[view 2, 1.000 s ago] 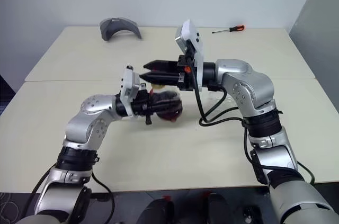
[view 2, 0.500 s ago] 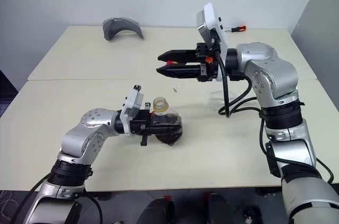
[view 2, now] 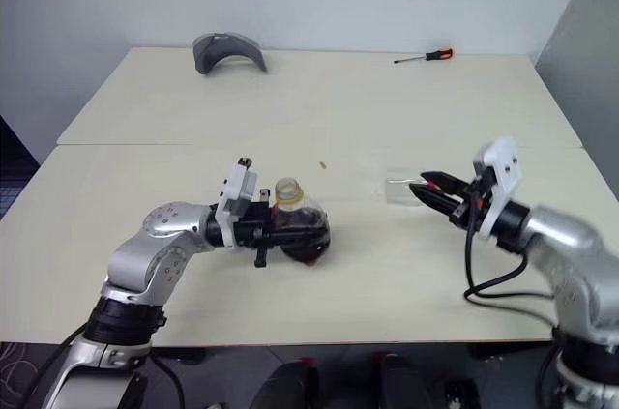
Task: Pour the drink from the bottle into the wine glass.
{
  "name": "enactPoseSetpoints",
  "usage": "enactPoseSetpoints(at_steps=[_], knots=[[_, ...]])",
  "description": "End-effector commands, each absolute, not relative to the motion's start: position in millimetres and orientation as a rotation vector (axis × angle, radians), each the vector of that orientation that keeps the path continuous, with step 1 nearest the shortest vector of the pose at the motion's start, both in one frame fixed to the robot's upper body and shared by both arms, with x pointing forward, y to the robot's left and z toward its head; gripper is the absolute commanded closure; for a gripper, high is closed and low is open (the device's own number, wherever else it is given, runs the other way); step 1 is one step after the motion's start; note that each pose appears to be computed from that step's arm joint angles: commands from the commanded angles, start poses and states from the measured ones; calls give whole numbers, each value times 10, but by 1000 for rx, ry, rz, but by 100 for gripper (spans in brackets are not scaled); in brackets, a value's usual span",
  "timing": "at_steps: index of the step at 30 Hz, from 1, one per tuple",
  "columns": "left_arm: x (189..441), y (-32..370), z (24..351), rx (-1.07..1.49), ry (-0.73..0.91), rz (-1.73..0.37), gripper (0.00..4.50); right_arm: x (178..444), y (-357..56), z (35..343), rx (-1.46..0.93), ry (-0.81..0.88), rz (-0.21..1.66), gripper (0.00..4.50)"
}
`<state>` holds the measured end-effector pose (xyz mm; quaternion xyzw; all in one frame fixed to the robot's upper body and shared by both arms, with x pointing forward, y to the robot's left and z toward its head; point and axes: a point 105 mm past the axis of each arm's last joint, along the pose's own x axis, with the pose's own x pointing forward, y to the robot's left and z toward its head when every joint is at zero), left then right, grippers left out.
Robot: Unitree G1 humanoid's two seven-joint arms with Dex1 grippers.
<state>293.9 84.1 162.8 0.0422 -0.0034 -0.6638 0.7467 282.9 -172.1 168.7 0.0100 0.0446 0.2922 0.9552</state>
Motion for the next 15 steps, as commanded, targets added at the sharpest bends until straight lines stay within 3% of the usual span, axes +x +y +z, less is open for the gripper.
enactPoseSetpoints(at_steps=[1,7,11,15], knots=[[2974,760,1752,119,-81,-1475,347,2646,-1846,1471,-6,110,327,329],[2993,617,1792,106,-110,-1514,347,2580,-2059,935,-4,158,12,329],[2979,582,1809,111,-116,-1535,347,2720,-2132,868,-31,111,-25,329],[2979,591,1807,113,-113,-1539,347,2785,-2092,879,-9,101,45,195]])
